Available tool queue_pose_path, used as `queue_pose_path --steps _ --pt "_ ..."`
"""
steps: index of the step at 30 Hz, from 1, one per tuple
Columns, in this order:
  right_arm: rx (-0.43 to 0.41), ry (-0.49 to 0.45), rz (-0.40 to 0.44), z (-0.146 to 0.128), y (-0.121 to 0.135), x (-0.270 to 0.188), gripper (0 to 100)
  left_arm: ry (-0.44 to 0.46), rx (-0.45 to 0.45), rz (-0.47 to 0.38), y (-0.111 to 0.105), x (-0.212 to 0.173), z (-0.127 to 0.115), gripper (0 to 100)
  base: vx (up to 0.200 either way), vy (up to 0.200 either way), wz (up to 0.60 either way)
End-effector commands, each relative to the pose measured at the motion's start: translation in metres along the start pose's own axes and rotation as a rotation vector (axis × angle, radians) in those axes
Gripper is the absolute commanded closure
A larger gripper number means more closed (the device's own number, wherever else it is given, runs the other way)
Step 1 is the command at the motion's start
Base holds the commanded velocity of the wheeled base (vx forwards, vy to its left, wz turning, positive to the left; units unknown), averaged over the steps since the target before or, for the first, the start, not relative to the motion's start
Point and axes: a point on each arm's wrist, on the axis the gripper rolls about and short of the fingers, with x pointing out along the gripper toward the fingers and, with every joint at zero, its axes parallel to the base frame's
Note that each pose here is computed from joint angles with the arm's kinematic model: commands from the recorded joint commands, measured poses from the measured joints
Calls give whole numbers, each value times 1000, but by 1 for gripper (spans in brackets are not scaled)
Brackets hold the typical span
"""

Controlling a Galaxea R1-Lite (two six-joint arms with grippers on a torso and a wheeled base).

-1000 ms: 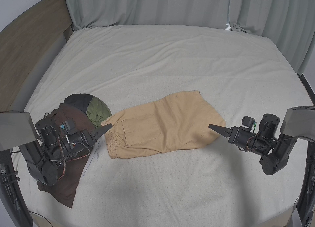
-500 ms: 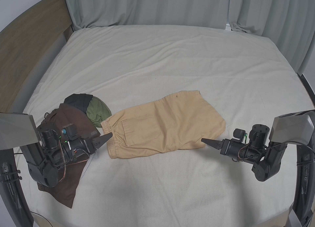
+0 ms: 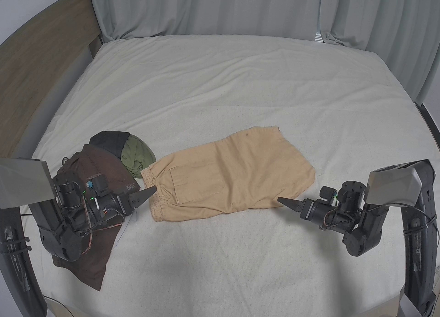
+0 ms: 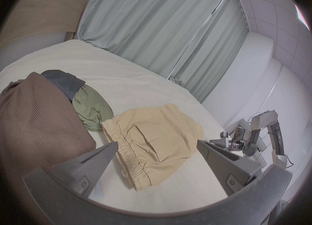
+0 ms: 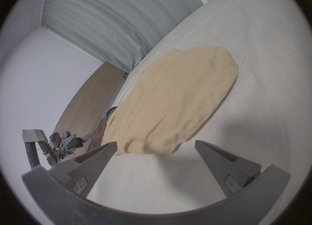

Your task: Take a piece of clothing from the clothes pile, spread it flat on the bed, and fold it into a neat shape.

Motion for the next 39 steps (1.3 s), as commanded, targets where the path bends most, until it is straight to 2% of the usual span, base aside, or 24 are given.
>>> queue_pose_path --steps 1,7,15,20,24,32,33,39 --pt "19 4 -15 -14 -5 18 0 -3 1 -1 0 0 0 0 0 0 0" --pt "90 17 17 -20 9 28 0 -4 -1 1 1 0 1 0 0 0 0" --pt "77 -51 -6 -33 9 62 0 -4 -4 0 1 0 1 0 0 0 0" --pt "96 -67 15 -35 12 72 0 -3 -7 1 1 0 0 0 0 0 0" --pt "90 -117 4 -29 14 78 0 -4 -6 0 1 0 1 0 0 0 0" --pt "93 -117 0 -30 13 78 0 -2 -8 -1 1 0 0 0 0 0 0" --pt "92 -116 3 -30 13 78 100 -3 -7 -1 1 0 1 0 0 0 0" --pt "91 -114 1 -31 13 78 100 0 -12 1 2 0 0 0 0 0 0"
